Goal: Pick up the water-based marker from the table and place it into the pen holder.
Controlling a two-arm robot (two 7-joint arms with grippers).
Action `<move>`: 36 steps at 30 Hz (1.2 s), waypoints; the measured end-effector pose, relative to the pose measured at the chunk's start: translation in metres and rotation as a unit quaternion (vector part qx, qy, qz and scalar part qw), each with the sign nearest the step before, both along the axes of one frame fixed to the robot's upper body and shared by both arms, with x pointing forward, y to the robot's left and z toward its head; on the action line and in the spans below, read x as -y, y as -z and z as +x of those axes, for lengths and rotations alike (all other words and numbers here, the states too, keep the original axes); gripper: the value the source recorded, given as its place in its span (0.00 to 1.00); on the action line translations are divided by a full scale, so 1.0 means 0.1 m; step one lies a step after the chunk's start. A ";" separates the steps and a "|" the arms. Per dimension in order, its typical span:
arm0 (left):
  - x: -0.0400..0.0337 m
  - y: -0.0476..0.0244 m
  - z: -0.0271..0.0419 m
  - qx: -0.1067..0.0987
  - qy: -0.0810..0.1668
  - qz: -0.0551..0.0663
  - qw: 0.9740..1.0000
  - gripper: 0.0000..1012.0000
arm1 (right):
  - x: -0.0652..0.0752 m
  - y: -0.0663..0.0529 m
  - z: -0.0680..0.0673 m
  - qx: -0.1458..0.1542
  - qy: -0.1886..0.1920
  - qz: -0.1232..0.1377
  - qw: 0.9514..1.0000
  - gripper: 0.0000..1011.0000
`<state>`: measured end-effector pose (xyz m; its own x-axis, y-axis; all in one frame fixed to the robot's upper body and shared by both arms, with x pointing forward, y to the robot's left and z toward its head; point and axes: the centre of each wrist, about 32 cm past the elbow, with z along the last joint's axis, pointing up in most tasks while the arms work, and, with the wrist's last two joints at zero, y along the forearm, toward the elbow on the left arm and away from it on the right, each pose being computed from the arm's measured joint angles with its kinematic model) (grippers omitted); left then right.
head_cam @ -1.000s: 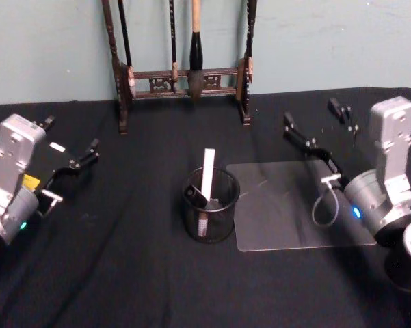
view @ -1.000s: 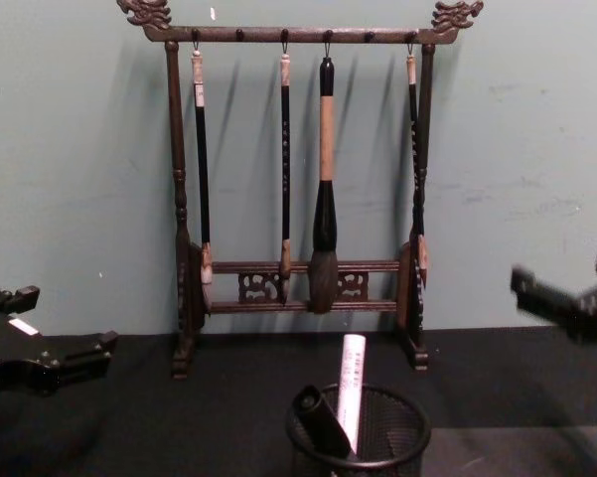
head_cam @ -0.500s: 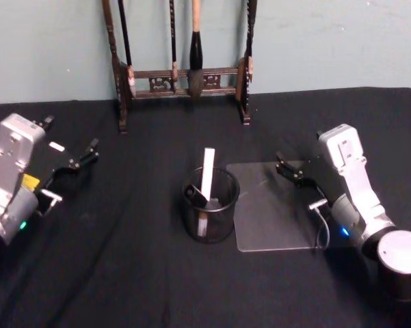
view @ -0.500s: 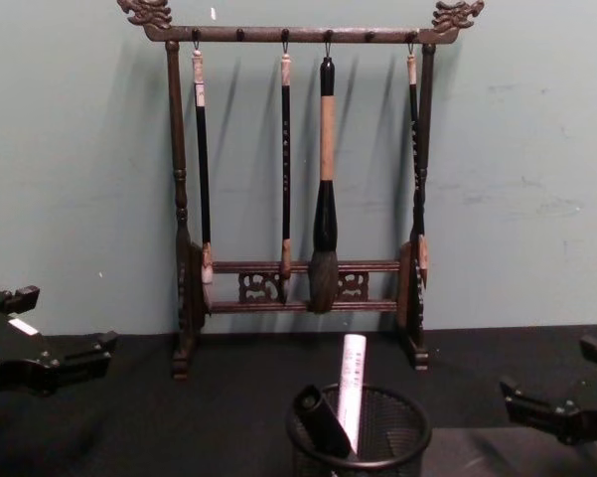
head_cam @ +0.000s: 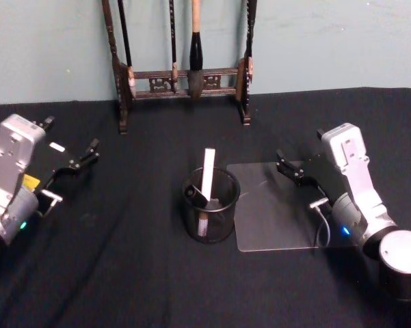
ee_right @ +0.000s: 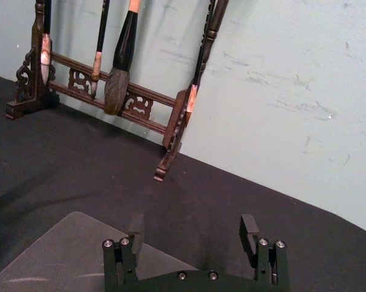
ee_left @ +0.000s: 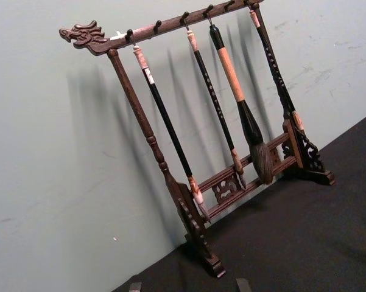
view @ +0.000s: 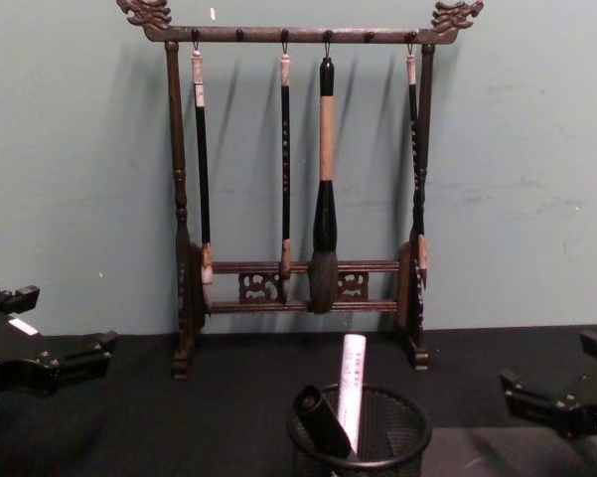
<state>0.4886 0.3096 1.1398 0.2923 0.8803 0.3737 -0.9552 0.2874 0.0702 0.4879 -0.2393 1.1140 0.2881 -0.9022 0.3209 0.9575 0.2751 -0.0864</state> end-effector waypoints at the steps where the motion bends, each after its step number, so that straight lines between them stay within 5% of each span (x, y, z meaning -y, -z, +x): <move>1: 0.000 0.000 0.000 0.000 0.000 0.000 1.000 0.99 | 0.00 0.00 0.00 0.000 0.000 0.000 1.000 0.99; 36: 0.000 0.000 0.000 0.000 0.000 0.000 1.000 0.99 | 0.00 0.00 0.00 0.002 -0.001 0.004 1.000 0.99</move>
<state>0.4886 0.3097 1.1398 0.2923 0.8803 0.3737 -0.9552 0.2873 0.0703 0.4877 -0.2395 1.1145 0.2889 -0.9038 0.3157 0.9572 0.2780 -0.0803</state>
